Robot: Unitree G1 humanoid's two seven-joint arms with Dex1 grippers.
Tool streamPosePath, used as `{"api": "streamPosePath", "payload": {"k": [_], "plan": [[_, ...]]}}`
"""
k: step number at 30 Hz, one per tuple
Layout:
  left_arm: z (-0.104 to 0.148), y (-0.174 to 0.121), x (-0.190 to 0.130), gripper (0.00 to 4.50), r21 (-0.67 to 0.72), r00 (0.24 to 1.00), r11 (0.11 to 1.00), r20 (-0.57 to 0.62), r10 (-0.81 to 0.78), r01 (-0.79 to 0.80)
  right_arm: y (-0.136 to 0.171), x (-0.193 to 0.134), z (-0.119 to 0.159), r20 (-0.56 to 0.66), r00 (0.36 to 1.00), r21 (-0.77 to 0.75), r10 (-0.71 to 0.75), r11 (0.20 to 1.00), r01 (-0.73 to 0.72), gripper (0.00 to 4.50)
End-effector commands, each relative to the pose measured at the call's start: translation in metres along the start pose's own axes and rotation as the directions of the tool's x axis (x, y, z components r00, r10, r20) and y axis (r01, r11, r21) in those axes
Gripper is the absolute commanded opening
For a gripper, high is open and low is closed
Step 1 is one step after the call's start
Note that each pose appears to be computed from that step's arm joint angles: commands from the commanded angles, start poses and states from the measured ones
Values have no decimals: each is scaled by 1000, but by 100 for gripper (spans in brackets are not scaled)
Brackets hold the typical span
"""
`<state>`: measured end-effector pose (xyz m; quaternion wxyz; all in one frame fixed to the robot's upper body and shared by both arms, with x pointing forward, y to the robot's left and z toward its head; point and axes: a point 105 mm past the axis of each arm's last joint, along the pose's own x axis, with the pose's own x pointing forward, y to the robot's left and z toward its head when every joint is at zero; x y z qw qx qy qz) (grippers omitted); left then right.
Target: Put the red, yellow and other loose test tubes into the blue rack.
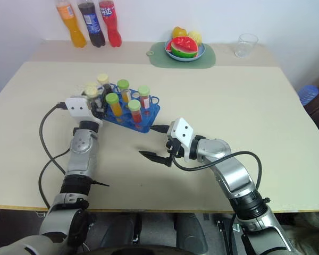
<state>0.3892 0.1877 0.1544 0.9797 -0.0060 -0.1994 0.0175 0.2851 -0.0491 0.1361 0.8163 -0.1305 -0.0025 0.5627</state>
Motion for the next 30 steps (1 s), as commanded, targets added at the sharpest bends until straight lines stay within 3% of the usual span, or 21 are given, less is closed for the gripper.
{"api": "streamPosePath", "payload": {"k": [1,5,8,12,17,22,30], "plan": [[47,18,-9,415,-55,990,998,142,10,-2,-9,-14,21,52,998,-50,-31,998,33,450],[75,50,-31,415,-20,990,999,136,-27,30,-23,-32,31,55,997,-42,-57,997,59,450],[86,72,-49,415,9,995,996,57,-85,84,-34,-52,36,37,996,-32,-80,996,81,450],[87,97,-85,415,111,949,956,-202,-244,270,-69,-96,36,-22,976,-3,-217,976,217,450],[79,104,-119,415,107,841,902,-419,-341,419,-98,-135,22,-98,939,10,-330,943,332,450],[81,110,-134,415,67,818,906,-462,-344,419,-115,-151,6,-149,909,2,-389,919,394,450],[72,99,-147,415,49,823,917,-463,-330,395,-120,-144,-5,-162,911,8,-378,923,385,450]]}}
